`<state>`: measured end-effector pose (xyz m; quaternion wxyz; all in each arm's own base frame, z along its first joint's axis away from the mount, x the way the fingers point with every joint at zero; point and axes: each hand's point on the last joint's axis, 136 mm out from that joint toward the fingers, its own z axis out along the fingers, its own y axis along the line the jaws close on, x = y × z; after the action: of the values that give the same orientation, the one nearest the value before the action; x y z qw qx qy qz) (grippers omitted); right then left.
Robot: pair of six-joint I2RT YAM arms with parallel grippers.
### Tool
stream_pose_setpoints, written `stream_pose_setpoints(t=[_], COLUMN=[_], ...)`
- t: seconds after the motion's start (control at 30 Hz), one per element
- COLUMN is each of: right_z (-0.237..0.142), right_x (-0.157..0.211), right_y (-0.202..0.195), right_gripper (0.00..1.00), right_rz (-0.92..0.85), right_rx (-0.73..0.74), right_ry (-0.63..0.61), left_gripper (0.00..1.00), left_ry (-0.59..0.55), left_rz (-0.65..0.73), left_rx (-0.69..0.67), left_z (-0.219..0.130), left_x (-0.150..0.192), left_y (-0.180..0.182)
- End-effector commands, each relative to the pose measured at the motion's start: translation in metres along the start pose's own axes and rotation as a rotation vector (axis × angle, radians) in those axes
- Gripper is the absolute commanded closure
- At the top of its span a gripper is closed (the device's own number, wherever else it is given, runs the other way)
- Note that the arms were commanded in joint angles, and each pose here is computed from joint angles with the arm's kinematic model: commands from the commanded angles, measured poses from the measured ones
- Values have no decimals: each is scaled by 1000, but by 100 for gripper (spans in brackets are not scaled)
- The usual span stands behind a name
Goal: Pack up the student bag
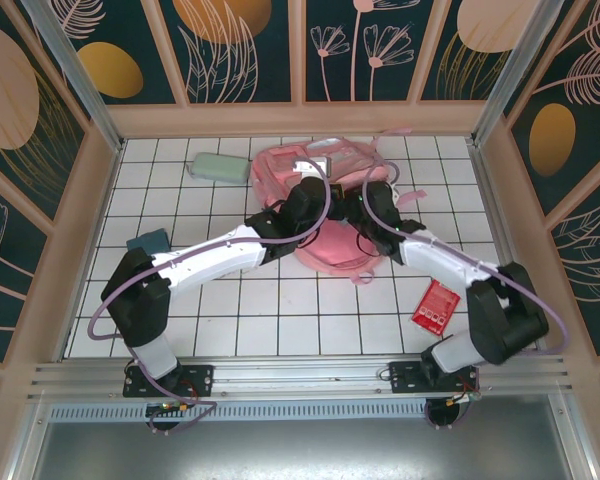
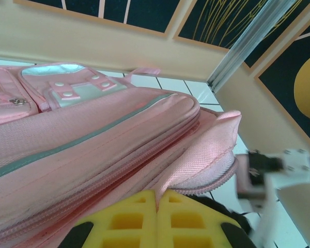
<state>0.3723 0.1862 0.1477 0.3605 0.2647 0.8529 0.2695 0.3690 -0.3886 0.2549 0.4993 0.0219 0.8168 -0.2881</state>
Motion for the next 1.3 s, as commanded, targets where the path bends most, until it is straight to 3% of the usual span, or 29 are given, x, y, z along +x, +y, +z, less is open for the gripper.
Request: stream_pose_setpoints(t=[0.0,0.27,0.6,0.9,0.97,1.1,1.27], right_z=[-19,-58,-83,-39,-25,0,33], right_x=[7,41,118,179,185,195,198], right_y=[-7,-16,0,28,35,45,48], right_gripper=[47,47,46,45,38,35,39], right_rz=[-85,-245,-485,-752,-789,-854,-860], right_rx=[-26,-125,-270,-189,-171,-155,-141], right_ry=[-2,1,55,124,119,131,159], left_gripper=[100,100,100,100,100,100,100], left_ry=[-59,-11,-5,-29,-33,-38,-57], left_rz=[-35,-13,39,69,76,91,97], left_rx=[29,20,43,85,90,91,71], left_z=[2,13,27,30,29,27,23], left_x=[-21,-5,-23,-51,-55,-62,-71], left_y=[-12,-10,-32,-59,-62,-65,-60])
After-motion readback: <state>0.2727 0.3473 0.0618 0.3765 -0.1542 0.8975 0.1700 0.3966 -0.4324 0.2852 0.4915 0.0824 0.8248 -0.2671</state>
